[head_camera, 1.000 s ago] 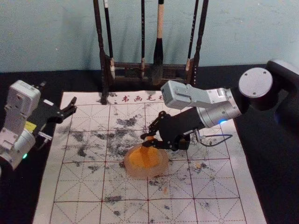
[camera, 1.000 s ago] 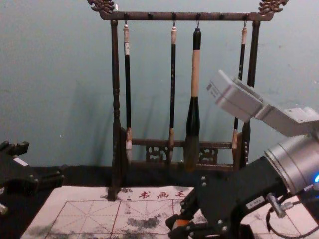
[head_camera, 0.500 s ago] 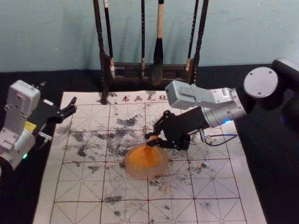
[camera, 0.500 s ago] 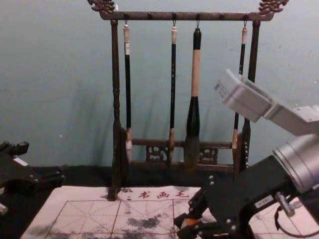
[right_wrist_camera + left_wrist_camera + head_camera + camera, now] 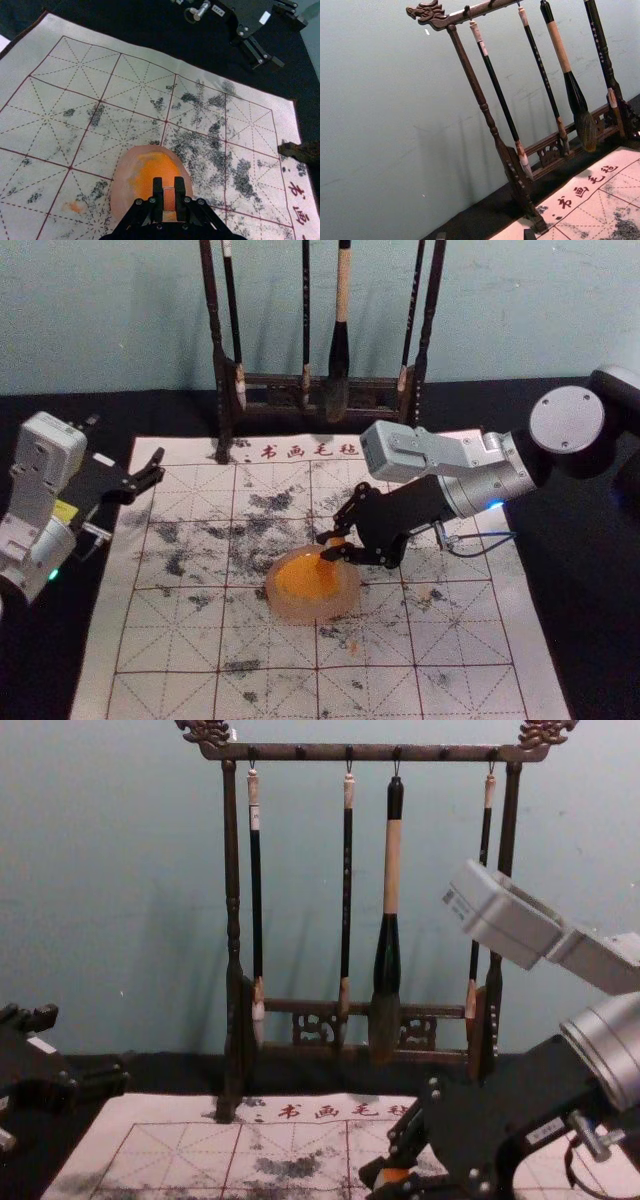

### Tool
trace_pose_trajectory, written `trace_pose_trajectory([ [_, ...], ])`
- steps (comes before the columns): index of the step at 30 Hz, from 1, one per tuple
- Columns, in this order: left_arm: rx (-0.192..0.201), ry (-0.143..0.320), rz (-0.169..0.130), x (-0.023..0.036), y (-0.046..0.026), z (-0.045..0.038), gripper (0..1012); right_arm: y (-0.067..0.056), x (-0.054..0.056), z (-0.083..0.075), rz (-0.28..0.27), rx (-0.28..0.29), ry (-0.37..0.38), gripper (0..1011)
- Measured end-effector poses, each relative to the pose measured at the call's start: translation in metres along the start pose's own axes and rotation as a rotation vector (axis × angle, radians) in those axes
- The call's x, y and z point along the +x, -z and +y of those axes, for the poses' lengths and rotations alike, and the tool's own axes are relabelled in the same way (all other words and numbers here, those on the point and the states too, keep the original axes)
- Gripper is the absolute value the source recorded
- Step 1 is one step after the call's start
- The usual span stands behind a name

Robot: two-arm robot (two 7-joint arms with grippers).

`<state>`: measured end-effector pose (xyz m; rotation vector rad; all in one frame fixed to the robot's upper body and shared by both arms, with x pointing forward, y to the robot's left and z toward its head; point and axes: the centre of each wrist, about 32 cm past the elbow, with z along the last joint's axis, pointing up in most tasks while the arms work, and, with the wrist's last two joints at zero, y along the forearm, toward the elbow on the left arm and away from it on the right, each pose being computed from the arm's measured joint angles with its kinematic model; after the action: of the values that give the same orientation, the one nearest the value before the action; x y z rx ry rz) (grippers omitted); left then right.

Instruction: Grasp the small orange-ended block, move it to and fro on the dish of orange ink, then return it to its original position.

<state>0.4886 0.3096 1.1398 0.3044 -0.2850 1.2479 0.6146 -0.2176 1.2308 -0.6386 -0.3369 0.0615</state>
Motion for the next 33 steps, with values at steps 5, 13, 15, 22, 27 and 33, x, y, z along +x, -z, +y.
trace_pose_trajectory([
  [5,0.000,0.000,0.000,0.0000,0.0000,0.0000,1001,-0.001,-0.002,0.000,-0.006,-0.003,-0.013,131],
  [13,0.000,0.000,0.000,0.0000,0.0000,0.0000,1001,-0.002,-0.005,0.001,-0.015,-0.003,-0.031,132],
  [15,0.000,0.000,0.000,0.0000,0.0000,0.0000,1001,-0.003,-0.006,0.002,-0.017,-0.001,-0.036,132],
  [22,0.000,0.000,0.000,0.0000,0.0000,0.0000,1001,-0.005,-0.009,0.005,-0.023,0.009,-0.052,132],
  [27,0.000,0.000,0.000,0.0000,0.0000,0.0000,1001,-0.007,-0.009,0.007,-0.027,0.016,-0.060,131],
  [33,0.000,0.000,0.000,0.0000,0.0000,0.0000,1001,-0.010,-0.008,0.011,-0.035,0.026,-0.069,131],
])
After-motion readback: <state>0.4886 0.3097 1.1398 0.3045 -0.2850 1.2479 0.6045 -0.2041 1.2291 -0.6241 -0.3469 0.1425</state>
